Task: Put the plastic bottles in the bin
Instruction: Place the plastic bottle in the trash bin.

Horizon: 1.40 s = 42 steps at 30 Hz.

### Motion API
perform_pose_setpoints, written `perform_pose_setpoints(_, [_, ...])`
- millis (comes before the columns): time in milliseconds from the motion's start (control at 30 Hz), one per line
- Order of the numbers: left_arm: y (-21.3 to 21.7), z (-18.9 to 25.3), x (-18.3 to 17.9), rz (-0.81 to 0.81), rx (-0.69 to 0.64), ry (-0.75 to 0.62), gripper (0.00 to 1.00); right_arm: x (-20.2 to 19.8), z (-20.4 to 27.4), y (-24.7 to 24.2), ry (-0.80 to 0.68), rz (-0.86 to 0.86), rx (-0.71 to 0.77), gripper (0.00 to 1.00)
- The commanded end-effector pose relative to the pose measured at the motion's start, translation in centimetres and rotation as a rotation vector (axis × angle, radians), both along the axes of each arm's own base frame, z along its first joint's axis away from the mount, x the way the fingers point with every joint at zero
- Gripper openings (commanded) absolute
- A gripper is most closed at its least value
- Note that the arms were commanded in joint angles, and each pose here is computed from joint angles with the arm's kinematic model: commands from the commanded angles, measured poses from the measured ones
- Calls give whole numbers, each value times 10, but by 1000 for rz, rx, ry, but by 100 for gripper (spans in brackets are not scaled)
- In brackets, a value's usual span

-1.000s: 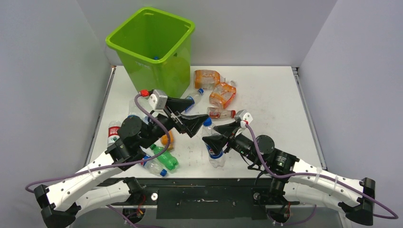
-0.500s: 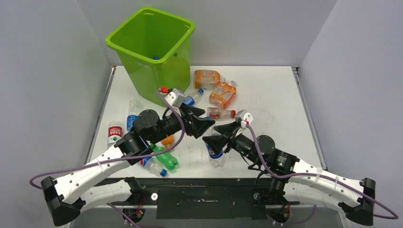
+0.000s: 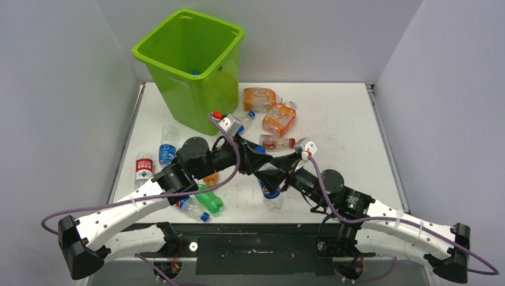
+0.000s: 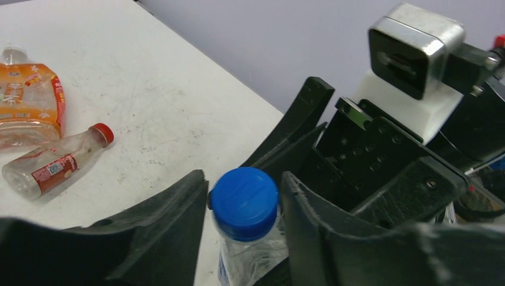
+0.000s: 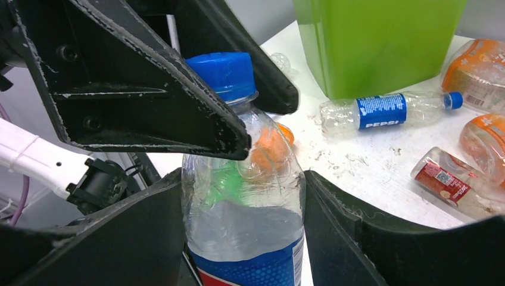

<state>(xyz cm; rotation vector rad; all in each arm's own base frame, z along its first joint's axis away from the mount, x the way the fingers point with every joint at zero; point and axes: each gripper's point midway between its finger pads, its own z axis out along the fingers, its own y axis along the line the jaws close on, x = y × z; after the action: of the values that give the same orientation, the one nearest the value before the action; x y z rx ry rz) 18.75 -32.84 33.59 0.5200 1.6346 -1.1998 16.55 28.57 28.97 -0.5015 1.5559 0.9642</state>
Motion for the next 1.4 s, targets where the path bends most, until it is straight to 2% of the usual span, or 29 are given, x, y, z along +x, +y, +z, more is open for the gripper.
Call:
perform_pose_setpoints(0, [-1,19,-4,-25,-65,-42,37,4,18,-3,-32,-21,66,37])
perform_pose_setpoints(133, [1,23,-6,-28,-78,-57,11,3,19,-2,-30,-15,68,40])
perform_pose_setpoints(167, [2,24,-6,-28,-79,-64,3,2,20,-2,-28,-10,66,48])
perform_pose_setpoints(200, [3,25,-6,-25,-80,-68,0,1,21,0,-23,-3,66,63])
perform_pose_setpoints(233, [4,27,-6,-20,-82,-75,0,0,23,1,-20,8,60,83])
perform_pose_setpoints(267, [6,30,-6,-11,-87,-83,0,-2,26,3,-16,18,54,96])
perform_pose_setpoints(333, [11,36,-3,14,-93,-103,0,-4,28,4,4,28,35,90])
perform_pose_setpoints(567, [53,79,19,210,-117,-239,0,-20,61,-10,-3,73,28,90])
perform_pose_setpoints(800, [128,161,55,530,-147,-431,0,-30,97,-39,-59,54,84,90])
perform_pose_setpoints(1000, [196,258,75,880,-168,-714,0,-8,75,-64,-27,-131,118,90])
perform_pose_setpoints(1133, [231,322,84,1065,-274,-894,0,4,54,-74,11,-220,116,90])
perform_pose_setpoints(1233, [241,337,123,1150,-269,-935,0,10,37,-79,47,-273,106,90])
perform_pose_setpoints(1367, [254,331,179,1283,-202,-881,0,16,16,-81,70,-318,74,90])
